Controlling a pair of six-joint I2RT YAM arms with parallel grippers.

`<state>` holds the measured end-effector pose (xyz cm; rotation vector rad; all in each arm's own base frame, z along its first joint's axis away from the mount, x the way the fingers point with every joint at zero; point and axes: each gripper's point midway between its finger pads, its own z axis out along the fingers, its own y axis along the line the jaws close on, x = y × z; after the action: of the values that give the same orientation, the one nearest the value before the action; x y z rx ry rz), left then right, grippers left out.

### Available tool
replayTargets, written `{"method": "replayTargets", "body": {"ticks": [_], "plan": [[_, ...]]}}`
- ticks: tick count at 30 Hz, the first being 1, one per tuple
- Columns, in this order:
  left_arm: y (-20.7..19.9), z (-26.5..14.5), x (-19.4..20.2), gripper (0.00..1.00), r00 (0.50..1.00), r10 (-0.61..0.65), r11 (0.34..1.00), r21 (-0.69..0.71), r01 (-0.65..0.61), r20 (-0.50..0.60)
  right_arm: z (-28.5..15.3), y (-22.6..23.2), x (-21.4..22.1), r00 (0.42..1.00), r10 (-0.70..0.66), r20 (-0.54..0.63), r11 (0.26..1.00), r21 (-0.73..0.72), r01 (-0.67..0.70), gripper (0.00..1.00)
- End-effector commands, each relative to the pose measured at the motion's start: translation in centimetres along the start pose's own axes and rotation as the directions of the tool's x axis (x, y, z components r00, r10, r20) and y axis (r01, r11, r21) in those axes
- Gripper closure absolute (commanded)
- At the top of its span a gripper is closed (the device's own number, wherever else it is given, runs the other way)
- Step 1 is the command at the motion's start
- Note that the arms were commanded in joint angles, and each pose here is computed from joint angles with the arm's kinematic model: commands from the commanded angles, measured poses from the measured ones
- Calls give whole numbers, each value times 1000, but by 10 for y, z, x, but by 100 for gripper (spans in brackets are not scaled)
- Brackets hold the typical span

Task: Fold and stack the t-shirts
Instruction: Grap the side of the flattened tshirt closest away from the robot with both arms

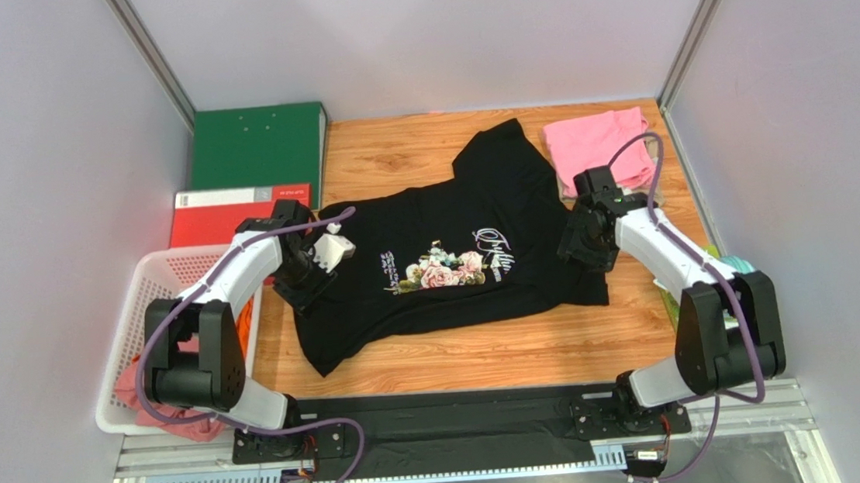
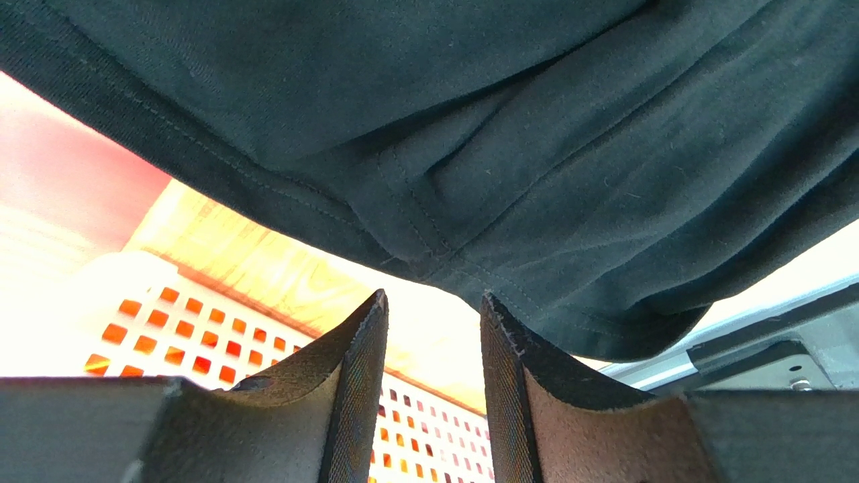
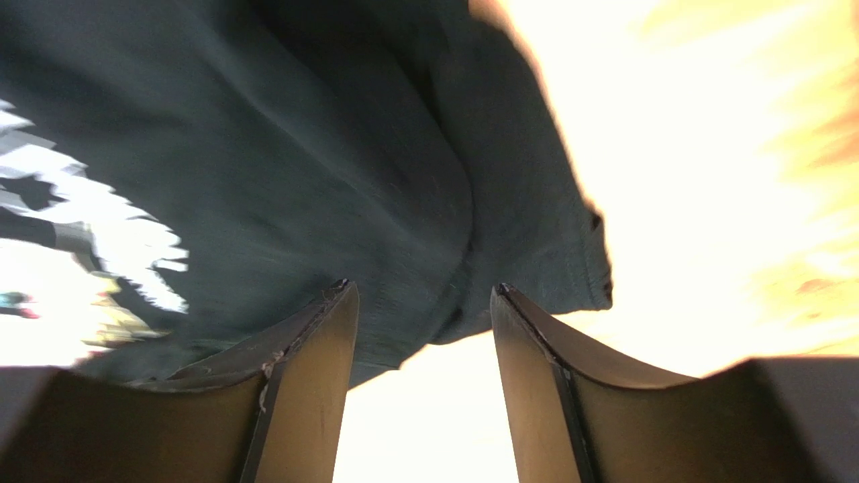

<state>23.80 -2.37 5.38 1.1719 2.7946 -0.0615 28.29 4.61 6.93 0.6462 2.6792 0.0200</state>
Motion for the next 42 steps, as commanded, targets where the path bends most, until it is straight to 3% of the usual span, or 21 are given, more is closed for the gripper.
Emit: {"method": "replayTargets", "body": {"ticks": [1,27,30,33,34,37,42], "plan": [[-2,-7,0,54,1000,-2,1000,-8,2,29,-25,-2,-45,993,19,120,1000,-14,-18,43],[-3,-14,2,55,999,4,1000,-10,-4,31,37,28,-57,999,33,14,994,-108,-32,49],[-3,-13,3,55,1000,7,1000,-15,-7,28,36,33,-49,1000,29,-10,990,-140,-30,59],[-3,-11,3,55,1000,6,1000,-16,-5,26,30,36,-45,1000,20,-9,987,-160,-21,84],[-3,-11,3,55,1000,3,1000,-16,-2,27,29,36,-44,1000,18,-10,986,-164,-20,100],[-3,-12,3,55,1000,0,1000,-16,1,29,14,43,-45,1000,19,2,978,-207,-18,100],[-7,-23,-2,55,998,-17,1000,-7,18,65,-61,82,-81,987,39,154,916,-401,26,100]]}}
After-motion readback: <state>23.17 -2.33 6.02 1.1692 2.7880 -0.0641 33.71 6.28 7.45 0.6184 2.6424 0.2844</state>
